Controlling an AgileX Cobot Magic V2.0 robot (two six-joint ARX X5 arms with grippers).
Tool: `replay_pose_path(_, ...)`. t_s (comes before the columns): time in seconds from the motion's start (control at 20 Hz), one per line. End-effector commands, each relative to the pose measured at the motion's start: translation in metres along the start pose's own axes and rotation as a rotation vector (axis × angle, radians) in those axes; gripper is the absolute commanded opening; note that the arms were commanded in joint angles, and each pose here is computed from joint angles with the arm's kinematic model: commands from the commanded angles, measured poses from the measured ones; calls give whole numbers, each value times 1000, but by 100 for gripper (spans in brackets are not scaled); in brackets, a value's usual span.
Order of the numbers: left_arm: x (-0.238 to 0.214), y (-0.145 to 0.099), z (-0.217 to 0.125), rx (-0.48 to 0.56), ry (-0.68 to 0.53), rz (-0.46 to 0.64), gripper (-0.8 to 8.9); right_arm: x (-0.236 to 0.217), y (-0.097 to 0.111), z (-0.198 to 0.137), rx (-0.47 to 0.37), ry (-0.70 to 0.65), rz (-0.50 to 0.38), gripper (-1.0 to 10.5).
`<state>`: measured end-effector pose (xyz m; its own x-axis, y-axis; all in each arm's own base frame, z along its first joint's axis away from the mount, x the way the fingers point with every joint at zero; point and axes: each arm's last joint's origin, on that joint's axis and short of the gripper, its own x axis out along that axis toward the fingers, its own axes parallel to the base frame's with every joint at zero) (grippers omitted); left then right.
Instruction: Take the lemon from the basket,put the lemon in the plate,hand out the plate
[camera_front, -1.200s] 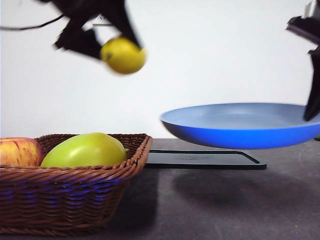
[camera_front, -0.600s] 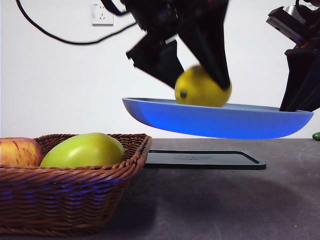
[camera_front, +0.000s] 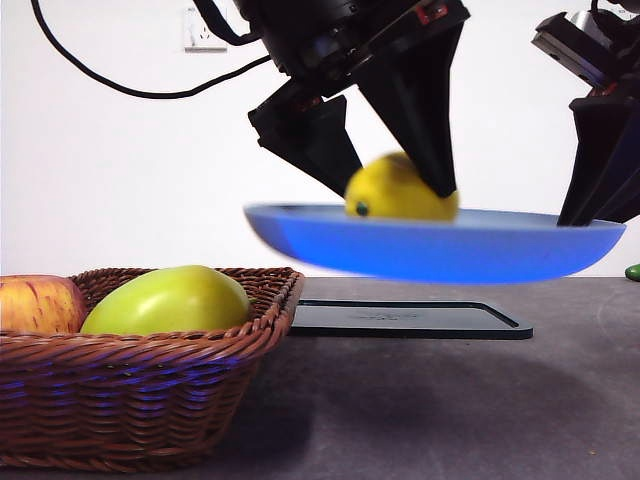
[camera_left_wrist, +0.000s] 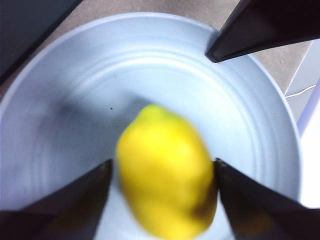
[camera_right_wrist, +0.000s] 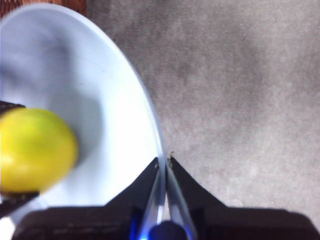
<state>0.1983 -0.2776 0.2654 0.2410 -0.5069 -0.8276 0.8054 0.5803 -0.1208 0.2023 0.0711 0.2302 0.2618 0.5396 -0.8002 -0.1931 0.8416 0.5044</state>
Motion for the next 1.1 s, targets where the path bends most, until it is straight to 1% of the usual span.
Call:
replay_pose_path(0.05, 3, -4, 3, 11, -2, 24, 406, -1, 4, 4, 9, -12, 16, 3)
replay_pose_path(0.3, -5, -4, 6, 5, 1, 42, 406, -2, 3, 4, 15, -17, 4, 3)
replay_pose_path(0.45, -33, -5, 17, 4, -20, 46, 406, -1, 0, 6, 25, -25, 2, 3)
replay_pose_path(0.65, -84, -11, 28, 32, -71, 42, 402, 3, -5, 16, 53, -30, -10, 3)
replay_pose_path(0.85, -129, -15, 21, 36, -100, 41, 402, 6, -14, 48, 89, -52, -47, 3)
replay_pose_path(1.1, -160, -17, 8, 35, -148, 39, 402, 22, -36, 109, 128, -90, -71, 3)
